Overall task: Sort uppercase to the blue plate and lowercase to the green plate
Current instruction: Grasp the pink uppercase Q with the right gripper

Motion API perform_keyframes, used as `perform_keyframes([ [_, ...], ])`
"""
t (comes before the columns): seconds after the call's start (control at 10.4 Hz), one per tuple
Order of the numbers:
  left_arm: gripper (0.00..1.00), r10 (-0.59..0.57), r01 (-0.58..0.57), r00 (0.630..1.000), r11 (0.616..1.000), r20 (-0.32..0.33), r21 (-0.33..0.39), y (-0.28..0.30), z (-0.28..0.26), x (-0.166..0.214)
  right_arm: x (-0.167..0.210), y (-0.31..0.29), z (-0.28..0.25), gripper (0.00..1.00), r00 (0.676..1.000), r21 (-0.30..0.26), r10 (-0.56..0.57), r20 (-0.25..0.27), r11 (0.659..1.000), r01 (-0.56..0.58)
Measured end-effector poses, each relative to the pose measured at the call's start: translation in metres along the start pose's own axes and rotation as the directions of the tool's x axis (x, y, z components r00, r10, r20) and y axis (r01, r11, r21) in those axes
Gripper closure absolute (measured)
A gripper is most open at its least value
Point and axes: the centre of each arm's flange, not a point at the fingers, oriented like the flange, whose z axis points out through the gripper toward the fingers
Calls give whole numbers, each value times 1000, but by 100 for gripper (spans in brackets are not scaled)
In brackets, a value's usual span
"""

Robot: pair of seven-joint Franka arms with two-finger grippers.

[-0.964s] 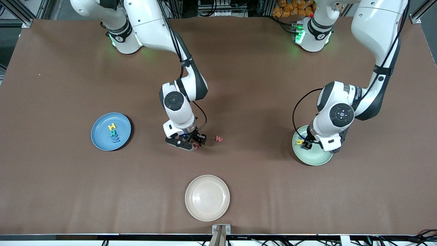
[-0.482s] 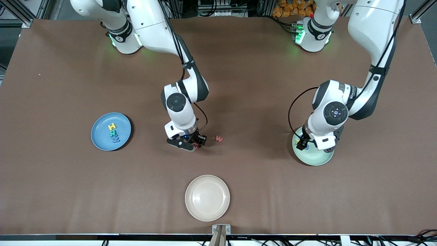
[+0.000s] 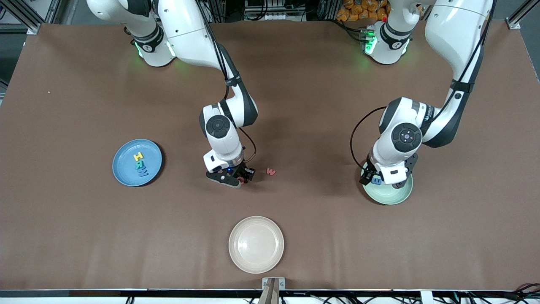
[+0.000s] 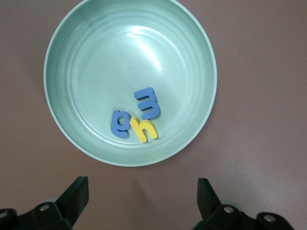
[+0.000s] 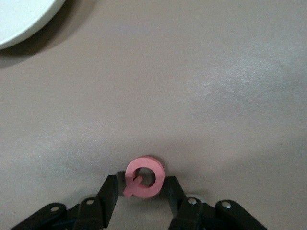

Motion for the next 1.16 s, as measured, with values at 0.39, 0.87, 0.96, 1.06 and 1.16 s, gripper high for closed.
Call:
perform_keyframes([
  [0.39,0,12,-12,1000,1000,-4,-21,10,-7,-8,-1,-2,1,62,999,-9,-39,-24,999,38],
  [0.87,0,34,-35,999,999,-6,-30,18,-10,-27,0,-4,0,62,998,-21,-59,-26,998,58],
  [0.96,0,41,-41,999,999,-6,-28,20,-8,-31,2,-6,-2,62,998,-32,-65,-15,997,64],
  [1.06,0,46,-46,999,998,-5,-30,23,-7,-36,5,-9,-5,66,997,-48,-76,1,996,76],
  [1.16,0,43,-43,999,998,-4,-37,27,-7,-39,9,-10,-8,66,996,-70,-88,20,993,90],
])
